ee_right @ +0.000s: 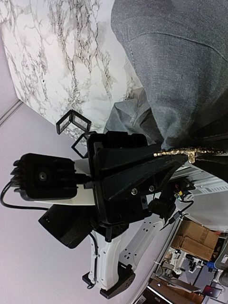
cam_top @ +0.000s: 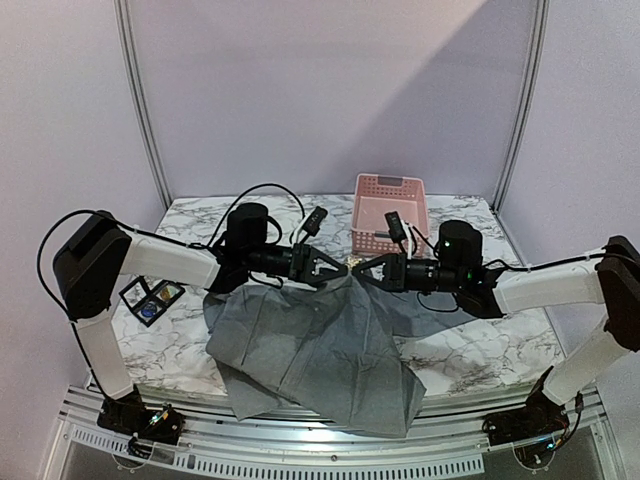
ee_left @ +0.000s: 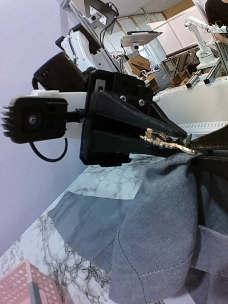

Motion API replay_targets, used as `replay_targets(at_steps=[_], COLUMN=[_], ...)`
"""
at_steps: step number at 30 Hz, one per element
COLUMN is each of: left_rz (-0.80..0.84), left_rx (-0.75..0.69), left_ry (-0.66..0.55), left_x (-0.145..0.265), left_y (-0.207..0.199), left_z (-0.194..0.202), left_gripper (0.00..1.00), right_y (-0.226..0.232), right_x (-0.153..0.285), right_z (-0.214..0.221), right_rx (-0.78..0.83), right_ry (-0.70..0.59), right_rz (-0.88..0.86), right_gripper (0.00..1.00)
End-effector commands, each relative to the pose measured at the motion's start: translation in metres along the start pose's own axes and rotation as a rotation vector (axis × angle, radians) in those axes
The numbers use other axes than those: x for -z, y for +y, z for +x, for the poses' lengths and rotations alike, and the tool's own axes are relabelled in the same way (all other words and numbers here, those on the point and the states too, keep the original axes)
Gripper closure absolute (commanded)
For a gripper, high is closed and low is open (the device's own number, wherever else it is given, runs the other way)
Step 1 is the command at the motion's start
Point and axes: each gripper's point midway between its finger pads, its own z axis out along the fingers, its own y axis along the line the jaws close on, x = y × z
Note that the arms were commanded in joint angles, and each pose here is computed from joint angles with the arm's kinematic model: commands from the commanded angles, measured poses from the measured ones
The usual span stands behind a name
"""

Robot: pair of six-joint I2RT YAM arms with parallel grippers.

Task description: Remove the brooch from the garment

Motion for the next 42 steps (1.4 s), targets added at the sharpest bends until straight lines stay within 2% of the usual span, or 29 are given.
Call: replay_targets(at_steps=[1, 15, 24, 35, 42], left_rz=[-0.007, -0.027, -0.059, -0.108, -0.132], left_rx=[-0.052, -0.129, -0.142, -0.132, -0.093], left_ry=[0.000, 0.029, 0.082, 0.109, 0.095], left_x=[0.004, 0.002, -0.002, -0.004, -0.001], left_y=[-0.008, -0.021, -0.020, -0.009, 0.004], left_z=[-0.006, -0.003, 0.006, 0.010, 0.007], left_gripper=[1.00, 1.00, 1.00, 1.00, 1.00], right_y=[0.003, -0.035, -0.041, -0.022, 0.009], right_x=[-0.008, -0.022, -0.029, -0.026, -0.009], right_z=[-0.003, 0.009, 0.012, -0.003, -0.020], right_rx=[-0.032, -0.211, -0.206, -0.068, 0.041], right_ry=[-0.005, 0.027, 0.063, 0.053, -0.007], right_rz=[-0.026, 0.088, 0.108, 0.078, 0.025], right_gripper=[0.90, 0.98, 0.96, 0.84, 0.68])
